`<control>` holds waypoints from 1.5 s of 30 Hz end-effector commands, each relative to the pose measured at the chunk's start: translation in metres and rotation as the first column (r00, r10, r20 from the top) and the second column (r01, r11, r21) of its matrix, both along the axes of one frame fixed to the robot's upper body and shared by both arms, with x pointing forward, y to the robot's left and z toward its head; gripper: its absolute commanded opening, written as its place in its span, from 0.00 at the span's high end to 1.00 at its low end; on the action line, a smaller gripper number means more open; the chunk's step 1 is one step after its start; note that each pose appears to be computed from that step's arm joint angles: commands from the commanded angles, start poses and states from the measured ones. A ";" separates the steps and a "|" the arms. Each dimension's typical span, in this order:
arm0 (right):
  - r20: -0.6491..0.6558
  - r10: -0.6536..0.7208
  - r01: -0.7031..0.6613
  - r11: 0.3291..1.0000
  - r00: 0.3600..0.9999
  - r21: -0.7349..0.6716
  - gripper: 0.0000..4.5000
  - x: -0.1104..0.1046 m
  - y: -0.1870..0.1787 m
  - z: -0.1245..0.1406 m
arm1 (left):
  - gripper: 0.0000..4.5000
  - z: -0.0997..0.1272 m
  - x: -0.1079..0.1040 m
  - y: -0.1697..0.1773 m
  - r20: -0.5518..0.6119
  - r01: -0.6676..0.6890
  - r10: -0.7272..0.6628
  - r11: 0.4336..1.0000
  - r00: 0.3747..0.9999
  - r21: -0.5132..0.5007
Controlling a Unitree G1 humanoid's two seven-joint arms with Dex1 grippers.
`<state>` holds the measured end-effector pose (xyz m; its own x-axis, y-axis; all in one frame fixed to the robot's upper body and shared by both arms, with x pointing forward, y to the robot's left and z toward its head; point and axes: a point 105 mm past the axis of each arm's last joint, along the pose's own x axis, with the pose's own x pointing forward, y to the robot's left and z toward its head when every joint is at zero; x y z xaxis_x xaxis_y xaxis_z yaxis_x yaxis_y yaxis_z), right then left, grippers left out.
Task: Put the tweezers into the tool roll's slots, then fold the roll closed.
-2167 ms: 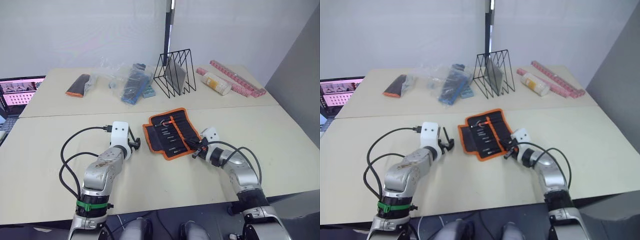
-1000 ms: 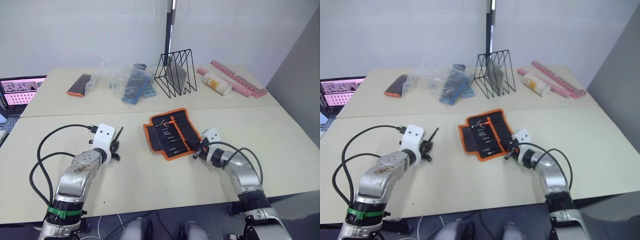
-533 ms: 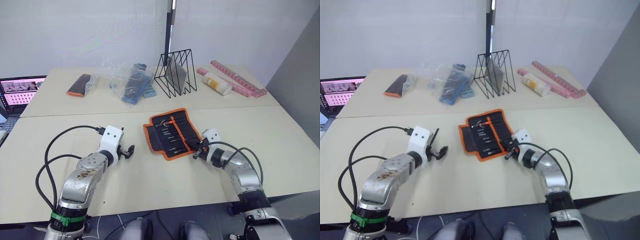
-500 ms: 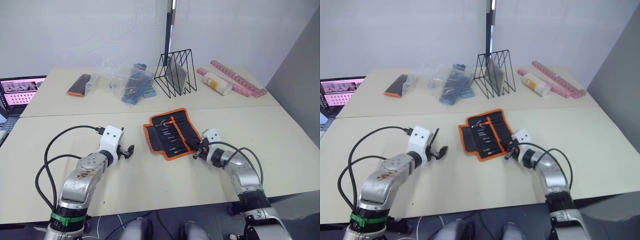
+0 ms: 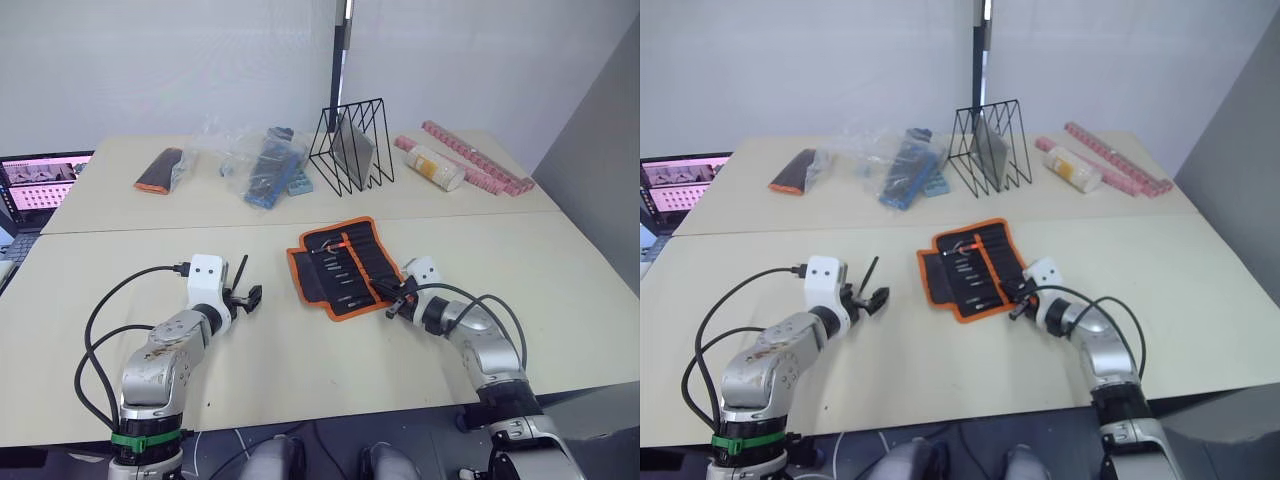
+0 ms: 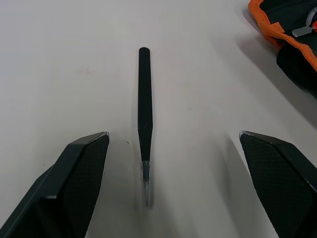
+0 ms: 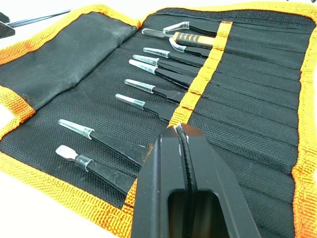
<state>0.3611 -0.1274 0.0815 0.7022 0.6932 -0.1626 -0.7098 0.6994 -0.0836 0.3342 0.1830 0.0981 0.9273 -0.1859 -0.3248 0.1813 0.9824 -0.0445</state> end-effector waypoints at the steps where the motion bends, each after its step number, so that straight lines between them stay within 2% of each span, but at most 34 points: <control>1: -0.087 0.058 -0.061 0.998 0.994 -0.026 1.00 -0.011 0.010 -0.022 | 0.19 -0.002 0.000 -0.003 -0.008 0.017 -0.017 1.000 1.000 0.017; 6: -0.090 0.063 -0.066 0.997 0.994 -0.034 1.00 -0.012 0.011 -0.024 | 0.56 -0.008 0.001 -0.002 -0.025 0.015 -0.014 0.999 1.000 0.046; 12: -0.090 0.063 -0.067 0.997 0.994 -0.034 1.00 -0.013 0.011 -0.024 | 0.99 -0.007 0.006 -0.002 0.008 0.012 -0.013 0.998 1.000 0.059; 15: -0.089 0.060 -0.063 0.997 0.994 -0.034 1.00 -0.013 0.009 -0.024 | 0.99 0.000 0.009 0.001 0.038 0.010 -0.013 0.997 0.999 0.071; 20: -0.085 0.052 -0.055 0.998 0.995 -0.033 1.00 -0.013 0.008 -0.023 | 0.99 0.032 0.014 -0.002 0.157 0.069 -0.081 0.994 0.984 0.084; 23: -0.081 0.044 -0.046 0.998 0.996 -0.031 1.00 -0.013 0.006 -0.021 | 0.99 0.055 0.017 -0.014 0.222 0.164 -0.185 0.980 0.957 0.111; 26: -0.074 0.034 -0.036 0.999 0.997 -0.028 1.00 -0.013 0.005 -0.019 | 0.99 0.075 0.015 -0.038 0.248 0.330 -0.352 0.936 0.903 0.125; 28: -0.069 0.026 -0.028 0.999 0.997 -0.029 1.00 -0.013 0.003 -0.018 | 0.99 0.081 0.010 -0.055 0.223 0.454 -0.477 0.879 0.850 0.149; 29: -0.066 0.016 -0.019 0.999 0.998 -0.034 1.00 -0.014 0.002 -0.019 | 0.99 0.080 0.005 -0.067 0.187 0.545 -0.579 0.813 0.794 0.206; 32: -0.052 -0.002 -0.001 0.999 0.999 -0.054 1.00 -0.014 -0.002 -0.019 | 0.99 0.074 -0.002 -0.083 0.089 0.690 -0.738 0.661 0.669 0.295; 38: -0.008 -0.034 0.034 0.998 0.999 -0.048 1.00 -0.018 -0.009 -0.010 | 0.99 0.070 0.000 -0.105 -0.023 0.817 -0.865 0.464 0.501 0.343; 40: -0.008 -0.037 0.036 0.997 0.999 -0.061 1.00 -0.020 -0.010 -0.012 | 0.99 0.063 0.002 -0.110 -0.071 0.833 -0.892 0.384 0.446 0.398; 41: -0.009 -0.038 0.037 0.997 0.999 -0.067 1.00 -0.020 -0.010 -0.013 | 0.99 0.060 0.002 -0.111 -0.091 0.836 -0.899 0.356 0.429 0.418; 45: -0.008 -0.049 0.048 0.997 0.999 -0.064 1.00 -0.022 -0.008 -0.016 | 0.99 0.046 0.010 -0.120 -0.159 0.859 -0.900 0.316 0.405 0.403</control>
<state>0.3436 -0.1357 0.0806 0.7388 0.6551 -0.1580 -0.6732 0.7282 -0.1285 0.3416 0.0692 0.1367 0.3228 -0.7949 -0.5137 0.9375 0.1940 0.2890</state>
